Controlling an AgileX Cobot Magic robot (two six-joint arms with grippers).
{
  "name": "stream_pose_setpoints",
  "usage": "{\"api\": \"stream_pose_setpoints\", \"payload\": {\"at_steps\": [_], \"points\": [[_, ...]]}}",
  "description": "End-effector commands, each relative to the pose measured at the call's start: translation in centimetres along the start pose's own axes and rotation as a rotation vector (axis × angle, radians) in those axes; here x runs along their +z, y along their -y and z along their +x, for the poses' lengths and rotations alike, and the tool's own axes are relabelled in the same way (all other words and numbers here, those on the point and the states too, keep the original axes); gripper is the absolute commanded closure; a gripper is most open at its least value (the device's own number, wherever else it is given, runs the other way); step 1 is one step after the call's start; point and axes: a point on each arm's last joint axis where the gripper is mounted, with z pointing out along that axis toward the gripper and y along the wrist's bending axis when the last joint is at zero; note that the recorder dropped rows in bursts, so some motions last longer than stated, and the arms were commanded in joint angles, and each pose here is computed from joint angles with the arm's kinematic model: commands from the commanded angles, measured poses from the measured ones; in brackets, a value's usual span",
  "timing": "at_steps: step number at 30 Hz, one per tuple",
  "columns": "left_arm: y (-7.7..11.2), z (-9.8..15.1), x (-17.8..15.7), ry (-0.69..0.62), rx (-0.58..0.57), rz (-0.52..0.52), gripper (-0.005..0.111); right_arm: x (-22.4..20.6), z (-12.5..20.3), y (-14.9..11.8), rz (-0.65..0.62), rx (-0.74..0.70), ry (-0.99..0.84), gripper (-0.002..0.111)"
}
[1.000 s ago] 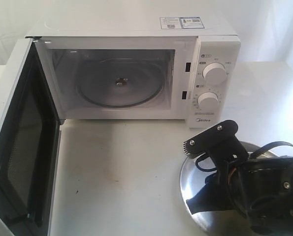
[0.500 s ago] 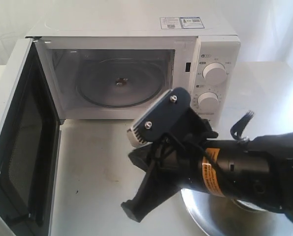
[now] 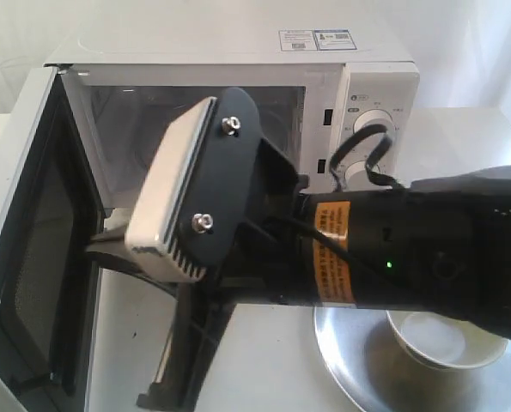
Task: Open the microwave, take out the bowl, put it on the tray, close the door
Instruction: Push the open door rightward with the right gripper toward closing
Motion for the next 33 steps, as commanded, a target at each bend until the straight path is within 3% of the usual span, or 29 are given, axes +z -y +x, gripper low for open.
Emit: {"api": "stream_pose_setpoints", "payload": {"at_steps": [1,5,11,17,23,29,33], "points": [[0.0,0.1,0.0,-0.001,-0.006,0.003,0.107,1.1,-1.6,-0.4,-0.078,-0.153,0.239,0.108],[0.0,0.1,0.0,-0.001,-0.006,0.003,0.107,1.9,-1.9,-0.5,-0.093,-0.156,0.379,0.108],[0.0,0.1,0.0,-0.001,-0.006,0.003,0.107,3.6,-2.0,-0.9,-0.235,-0.147,0.457,0.108],[0.0,0.1,0.0,-0.001,-0.006,0.003,0.107,7.0,-1.4,-0.1,-0.222,-0.124,0.294,0.108],[0.0,0.1,0.0,-0.001,-0.006,0.003,0.107,8.6,-0.9,-0.2,-0.241,-0.092,0.246,0.108],[0.0,0.1,0.0,-0.001,-0.006,0.003,0.107,8.7,0.4,0.3,-0.184,-0.130,0.079,0.108],[0.0,0.1,0.0,-0.001,-0.006,0.003,0.107,6.3,0.4,2.2,0.041,-0.133,-0.158,0.108]]}}
